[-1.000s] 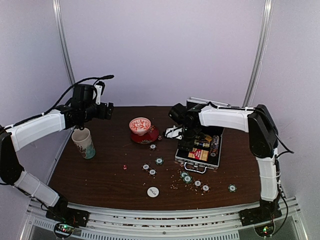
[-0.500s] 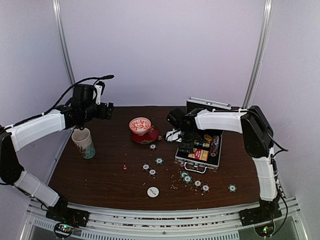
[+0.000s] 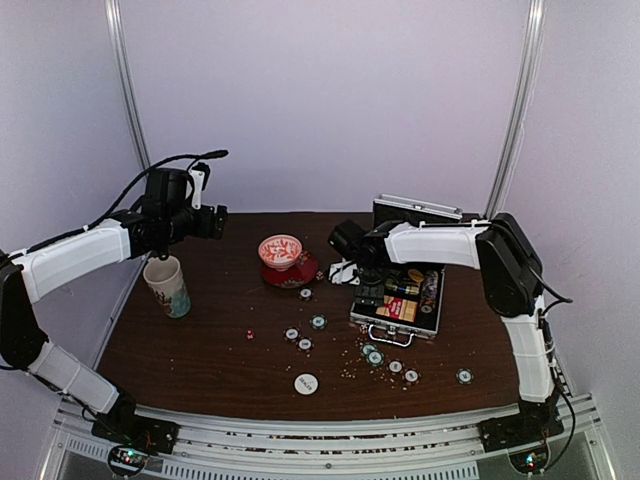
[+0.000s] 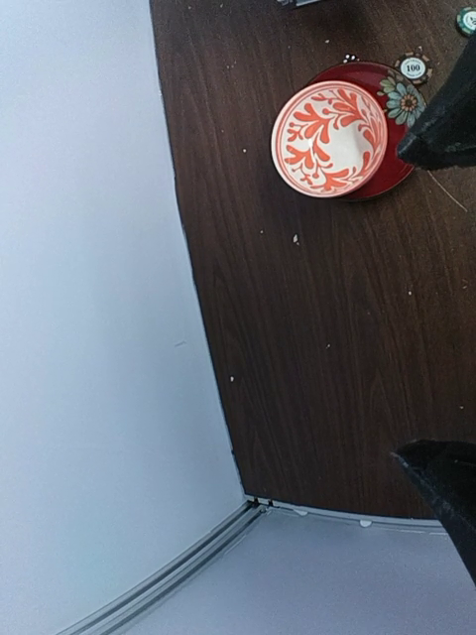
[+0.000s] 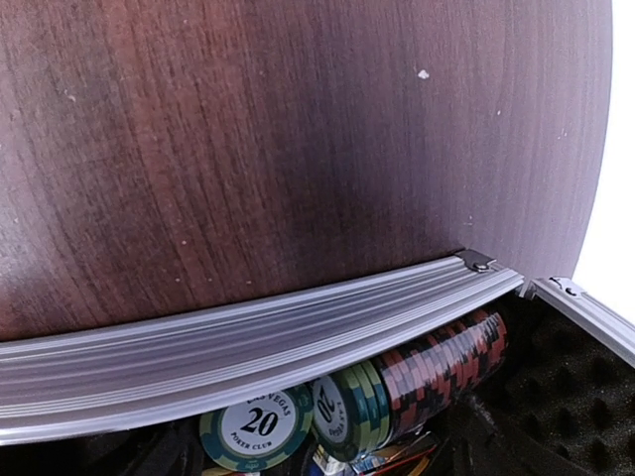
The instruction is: Pack up texas hold em set
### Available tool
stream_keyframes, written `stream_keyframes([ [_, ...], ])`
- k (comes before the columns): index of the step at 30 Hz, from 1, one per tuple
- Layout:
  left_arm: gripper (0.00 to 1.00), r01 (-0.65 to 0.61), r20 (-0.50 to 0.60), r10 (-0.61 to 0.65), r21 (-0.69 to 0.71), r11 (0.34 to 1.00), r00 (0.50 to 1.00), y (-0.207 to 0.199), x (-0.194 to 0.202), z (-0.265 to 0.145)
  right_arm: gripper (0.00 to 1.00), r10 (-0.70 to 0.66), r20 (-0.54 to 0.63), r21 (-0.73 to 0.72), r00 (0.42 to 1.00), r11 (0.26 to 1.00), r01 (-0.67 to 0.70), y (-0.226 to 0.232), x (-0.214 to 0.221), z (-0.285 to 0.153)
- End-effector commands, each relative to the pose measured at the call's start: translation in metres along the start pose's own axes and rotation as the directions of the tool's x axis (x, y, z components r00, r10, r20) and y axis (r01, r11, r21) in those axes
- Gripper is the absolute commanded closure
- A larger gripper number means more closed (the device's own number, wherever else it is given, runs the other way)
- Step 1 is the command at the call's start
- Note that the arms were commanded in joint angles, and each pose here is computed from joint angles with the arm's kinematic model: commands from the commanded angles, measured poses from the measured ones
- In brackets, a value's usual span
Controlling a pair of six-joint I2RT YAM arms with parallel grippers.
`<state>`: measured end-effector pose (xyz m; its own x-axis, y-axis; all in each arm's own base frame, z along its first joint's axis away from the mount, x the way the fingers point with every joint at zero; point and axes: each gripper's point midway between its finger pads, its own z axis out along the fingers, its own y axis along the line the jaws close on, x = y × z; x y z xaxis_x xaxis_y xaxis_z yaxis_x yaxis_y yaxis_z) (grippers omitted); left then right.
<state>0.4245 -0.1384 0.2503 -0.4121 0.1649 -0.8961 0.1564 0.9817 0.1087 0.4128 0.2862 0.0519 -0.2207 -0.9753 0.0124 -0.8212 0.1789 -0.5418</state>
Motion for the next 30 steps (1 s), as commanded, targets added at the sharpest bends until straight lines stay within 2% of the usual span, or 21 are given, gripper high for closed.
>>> stream_keyframes([
  [1, 0.03, 0.011, 0.045, -0.011, 0.004, 1.000, 0.999, 0.003, -0.016, -0.003, 0.15, 0.044, -0.005, 0.101, 0.999, 0.994, -0.044, -0.028, -0.003, -0.004],
  [11, 0.03, 0.010, 0.047, -0.011, 0.012, 1.000, 0.999, 0.002, -0.017, -0.004, 0.16, 0.075, 0.025, 0.098, 0.997, 0.992, -0.078, -0.041, -0.009, -0.011],
  [22, 0.03, 0.011, 0.042, -0.011, 0.021, 1.000, 0.999, 0.000, -0.016, -0.002, 0.16, 0.080, -0.002, 0.095, 0.997, 0.992, -0.079, -0.041, -0.003, 0.000],
  [30, 0.03, 0.011, 0.040, -0.012, 0.020, 1.000, 0.999, 0.000, -0.016, -0.002, 0.16, 0.095, 0.073, 0.010, 0.993, 0.995, -0.096, -0.040, -0.013, -0.027],
])
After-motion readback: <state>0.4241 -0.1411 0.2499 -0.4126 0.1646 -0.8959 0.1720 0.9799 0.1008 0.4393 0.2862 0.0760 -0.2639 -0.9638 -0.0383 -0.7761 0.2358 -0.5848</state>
